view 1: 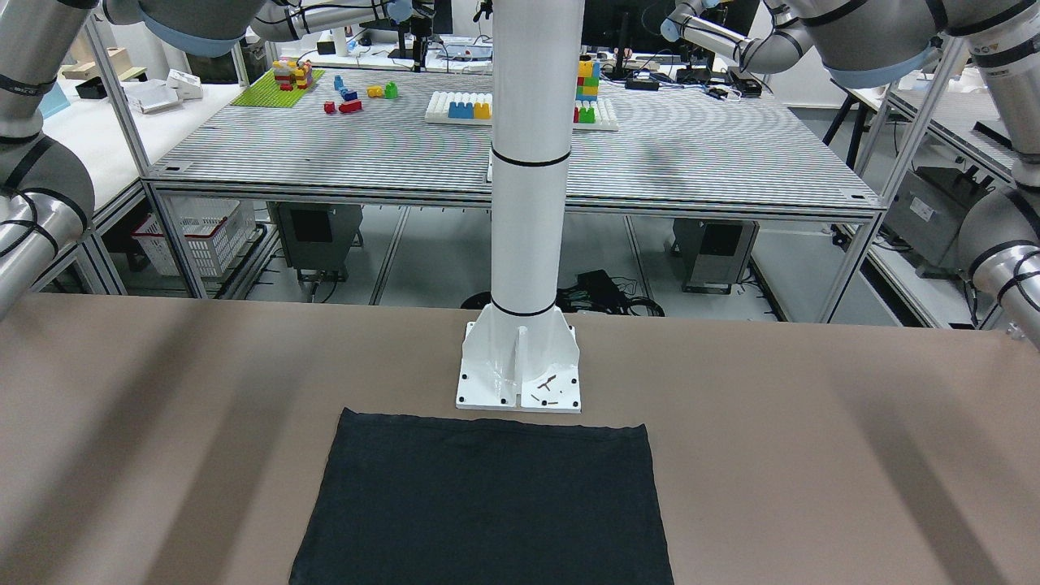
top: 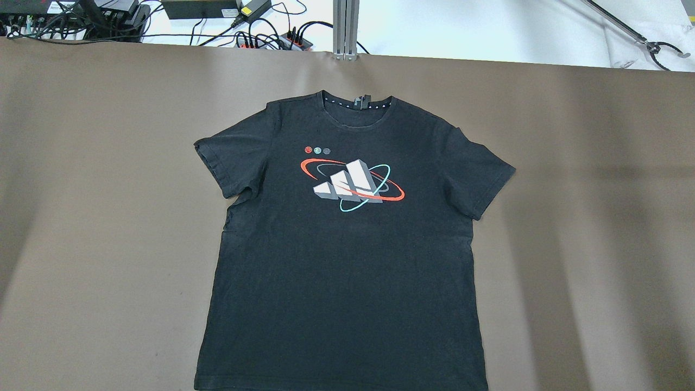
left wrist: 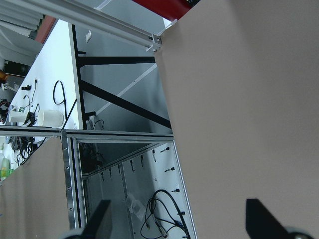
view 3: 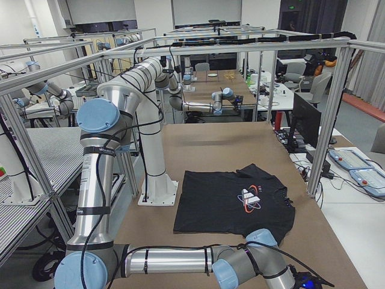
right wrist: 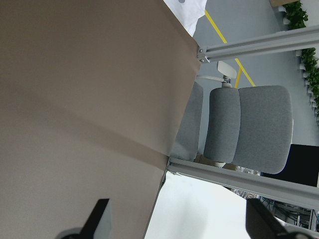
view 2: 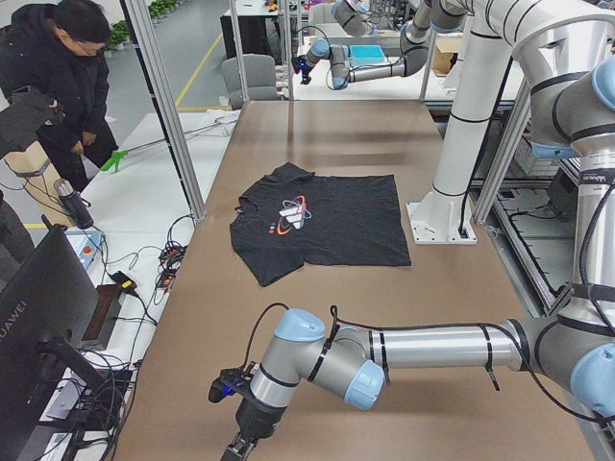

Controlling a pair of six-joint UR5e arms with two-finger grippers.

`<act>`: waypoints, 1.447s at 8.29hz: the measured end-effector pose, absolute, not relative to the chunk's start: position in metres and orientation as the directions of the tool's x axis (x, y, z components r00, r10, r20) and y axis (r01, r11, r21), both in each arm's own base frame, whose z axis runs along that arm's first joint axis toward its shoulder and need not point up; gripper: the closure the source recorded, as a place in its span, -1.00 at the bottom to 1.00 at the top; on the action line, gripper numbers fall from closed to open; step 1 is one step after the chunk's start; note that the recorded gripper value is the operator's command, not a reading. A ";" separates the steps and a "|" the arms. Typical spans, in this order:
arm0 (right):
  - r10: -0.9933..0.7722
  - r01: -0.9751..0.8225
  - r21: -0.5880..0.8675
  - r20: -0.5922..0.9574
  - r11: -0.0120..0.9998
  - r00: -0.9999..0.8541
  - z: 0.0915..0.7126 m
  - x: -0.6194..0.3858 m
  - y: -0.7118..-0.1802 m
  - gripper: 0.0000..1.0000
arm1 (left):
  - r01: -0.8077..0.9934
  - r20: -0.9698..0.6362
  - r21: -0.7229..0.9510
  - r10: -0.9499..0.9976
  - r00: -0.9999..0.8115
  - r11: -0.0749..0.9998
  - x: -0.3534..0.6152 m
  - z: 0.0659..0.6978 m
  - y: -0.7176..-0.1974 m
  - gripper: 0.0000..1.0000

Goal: Fold clothes

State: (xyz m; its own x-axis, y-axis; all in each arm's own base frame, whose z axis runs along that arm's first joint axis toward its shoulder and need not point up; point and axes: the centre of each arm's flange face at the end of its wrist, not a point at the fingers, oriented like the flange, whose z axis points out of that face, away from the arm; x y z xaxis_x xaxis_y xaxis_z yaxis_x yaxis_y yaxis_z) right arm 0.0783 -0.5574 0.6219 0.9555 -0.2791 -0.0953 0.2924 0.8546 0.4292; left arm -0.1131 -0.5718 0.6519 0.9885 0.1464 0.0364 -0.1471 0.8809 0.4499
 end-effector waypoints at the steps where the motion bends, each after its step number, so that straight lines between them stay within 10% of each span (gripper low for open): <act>1: -0.278 0.291 0.432 -0.095 0.854 0.956 0.620 0.078 -0.557 -0.89 | -0.147 0.039 0.449 0.145 0.989 0.881 -0.114 0.653 -0.571 -0.89; 12: -0.232 0.233 0.423 -0.054 0.876 0.971 0.631 0.078 -0.545 -0.89 | -0.166 0.041 0.434 0.165 0.985 0.885 -0.112 0.664 -0.558 -0.88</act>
